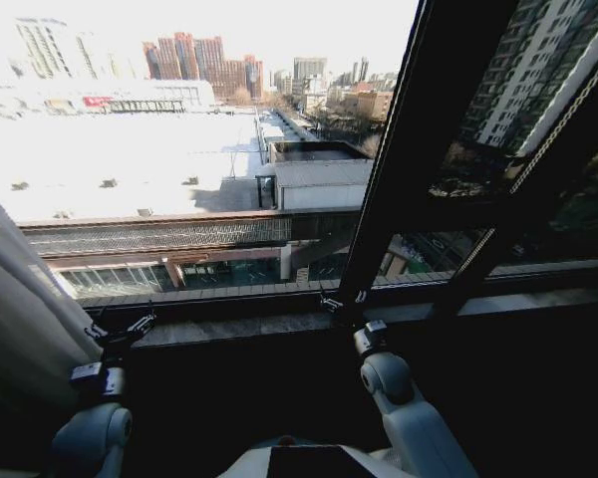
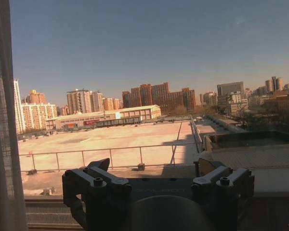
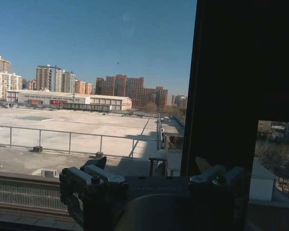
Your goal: Open the curtains by pulling them apart, changing their state from closed to fully open.
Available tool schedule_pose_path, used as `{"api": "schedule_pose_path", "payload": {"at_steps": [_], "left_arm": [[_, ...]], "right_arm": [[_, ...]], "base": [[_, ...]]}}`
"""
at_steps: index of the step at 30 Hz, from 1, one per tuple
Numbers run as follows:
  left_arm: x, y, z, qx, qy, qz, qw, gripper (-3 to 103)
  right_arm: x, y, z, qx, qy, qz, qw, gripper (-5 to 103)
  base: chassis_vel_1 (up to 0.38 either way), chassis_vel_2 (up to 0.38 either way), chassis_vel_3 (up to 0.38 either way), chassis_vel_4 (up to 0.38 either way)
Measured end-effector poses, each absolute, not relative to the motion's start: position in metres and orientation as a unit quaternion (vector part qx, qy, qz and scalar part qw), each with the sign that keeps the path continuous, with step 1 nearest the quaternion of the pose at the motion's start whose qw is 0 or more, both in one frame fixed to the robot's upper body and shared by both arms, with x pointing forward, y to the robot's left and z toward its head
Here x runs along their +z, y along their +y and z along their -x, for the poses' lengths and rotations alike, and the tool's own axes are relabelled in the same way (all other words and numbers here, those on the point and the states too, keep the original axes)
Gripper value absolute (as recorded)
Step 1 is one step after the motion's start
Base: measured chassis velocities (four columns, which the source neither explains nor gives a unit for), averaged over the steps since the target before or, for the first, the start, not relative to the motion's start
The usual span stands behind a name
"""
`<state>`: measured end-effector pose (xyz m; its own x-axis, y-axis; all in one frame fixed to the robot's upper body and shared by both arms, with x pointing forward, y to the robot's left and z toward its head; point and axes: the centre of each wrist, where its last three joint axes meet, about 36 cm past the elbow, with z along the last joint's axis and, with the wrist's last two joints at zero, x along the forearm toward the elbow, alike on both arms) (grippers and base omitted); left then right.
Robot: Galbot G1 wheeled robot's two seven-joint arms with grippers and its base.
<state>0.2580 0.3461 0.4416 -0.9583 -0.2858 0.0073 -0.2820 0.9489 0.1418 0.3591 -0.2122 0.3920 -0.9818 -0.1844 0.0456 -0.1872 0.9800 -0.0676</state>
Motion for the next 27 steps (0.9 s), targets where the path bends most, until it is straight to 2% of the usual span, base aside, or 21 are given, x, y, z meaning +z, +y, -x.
{"api": "schedule_pose_path", "payload": {"at_steps": [12,27], "left_arm": [[0.437,0.349,-0.253,-0.073,-0.986,-0.149,0.014,100],[0.434,0.349,-0.246,-0.074,-0.986,-0.148,0.009,100]], "right_arm": [[0.396,-0.212,-0.356,0.035,-0.995,-0.095,0.016,100],[0.401,-0.207,-0.351,0.029,-0.995,-0.097,0.011,100]], "base": [[-0.366,-0.363,0.370,0.369],[-0.313,-0.392,0.303,0.393]]}}
